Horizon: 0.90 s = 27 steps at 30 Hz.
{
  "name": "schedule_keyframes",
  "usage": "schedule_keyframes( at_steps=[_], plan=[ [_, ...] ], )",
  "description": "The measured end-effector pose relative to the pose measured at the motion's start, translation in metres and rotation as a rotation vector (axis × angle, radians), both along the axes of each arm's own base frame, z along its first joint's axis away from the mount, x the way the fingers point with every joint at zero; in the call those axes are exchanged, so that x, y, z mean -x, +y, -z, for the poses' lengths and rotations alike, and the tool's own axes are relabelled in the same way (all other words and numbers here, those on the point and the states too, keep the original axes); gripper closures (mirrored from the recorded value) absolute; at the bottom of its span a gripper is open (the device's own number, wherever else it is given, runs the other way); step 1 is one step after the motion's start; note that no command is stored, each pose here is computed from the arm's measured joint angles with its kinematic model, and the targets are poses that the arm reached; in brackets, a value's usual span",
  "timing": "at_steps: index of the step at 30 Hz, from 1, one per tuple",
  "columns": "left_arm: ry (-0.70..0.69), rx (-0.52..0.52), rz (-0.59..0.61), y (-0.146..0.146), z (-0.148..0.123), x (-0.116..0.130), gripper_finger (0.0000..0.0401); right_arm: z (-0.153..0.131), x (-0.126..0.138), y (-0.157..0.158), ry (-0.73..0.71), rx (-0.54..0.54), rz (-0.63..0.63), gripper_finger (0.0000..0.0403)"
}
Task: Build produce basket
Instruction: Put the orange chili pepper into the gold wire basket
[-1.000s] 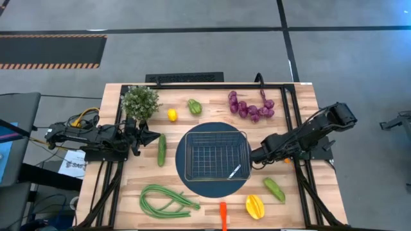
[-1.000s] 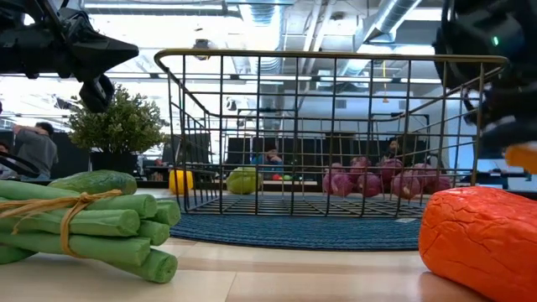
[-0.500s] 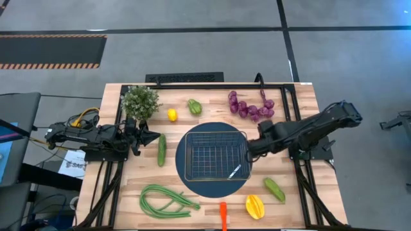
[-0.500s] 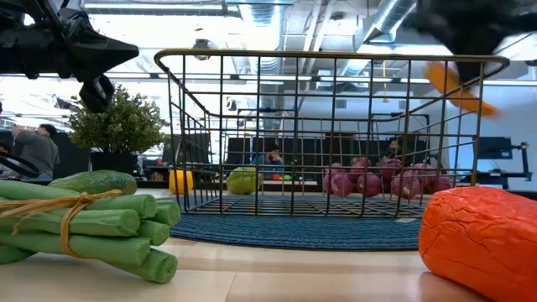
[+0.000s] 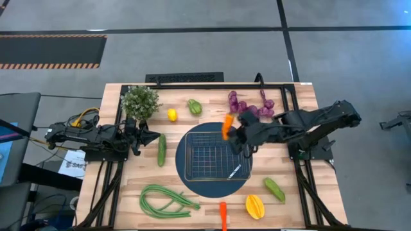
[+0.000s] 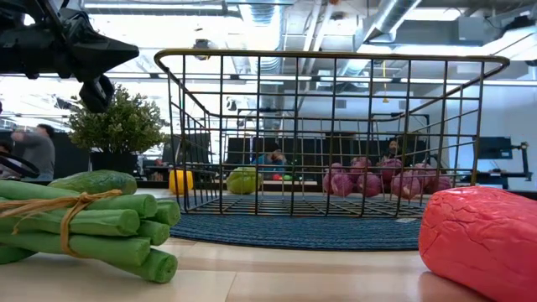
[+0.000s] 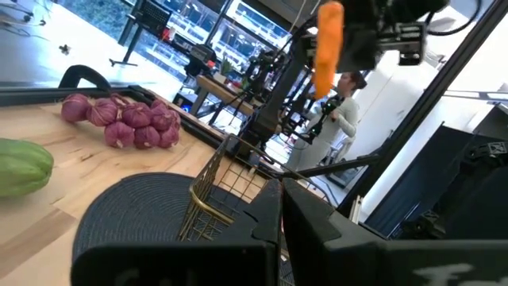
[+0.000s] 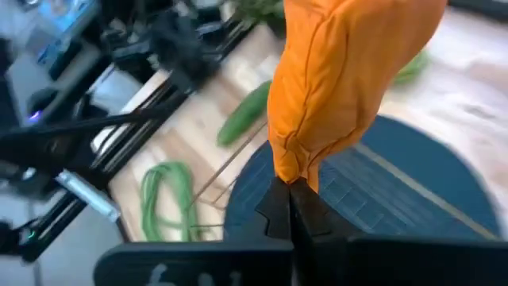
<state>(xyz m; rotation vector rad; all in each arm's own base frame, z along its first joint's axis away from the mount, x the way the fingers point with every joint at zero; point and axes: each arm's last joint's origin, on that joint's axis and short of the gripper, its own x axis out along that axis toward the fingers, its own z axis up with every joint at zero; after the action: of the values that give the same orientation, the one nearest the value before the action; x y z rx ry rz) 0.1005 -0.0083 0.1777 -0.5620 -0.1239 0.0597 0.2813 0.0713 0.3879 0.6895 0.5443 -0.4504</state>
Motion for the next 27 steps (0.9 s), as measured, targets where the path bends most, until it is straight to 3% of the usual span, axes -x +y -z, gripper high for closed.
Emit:
schedule_keyframes(
  at_steps=[11, 19, 27],
  plan=[
    [0.003, 0.000, -0.001, 0.000, 0.000, 0.000, 0.0401, 0.082, -0.058, 0.019, 0.340, -0.183, -0.125, 0.0403],
    [0.002, 0.000, 0.000, 0.000, 0.000, 0.000, 0.0401, 0.122, -0.064, 0.025, 0.582, -0.280, -0.078, 0.0403],
    [0.012, -0.002, 0.001, 0.000, 0.001, 0.000, 0.0401, 0.142, -0.069, 0.027, 0.679, -0.298, -0.065, 0.0403]
  ],
)
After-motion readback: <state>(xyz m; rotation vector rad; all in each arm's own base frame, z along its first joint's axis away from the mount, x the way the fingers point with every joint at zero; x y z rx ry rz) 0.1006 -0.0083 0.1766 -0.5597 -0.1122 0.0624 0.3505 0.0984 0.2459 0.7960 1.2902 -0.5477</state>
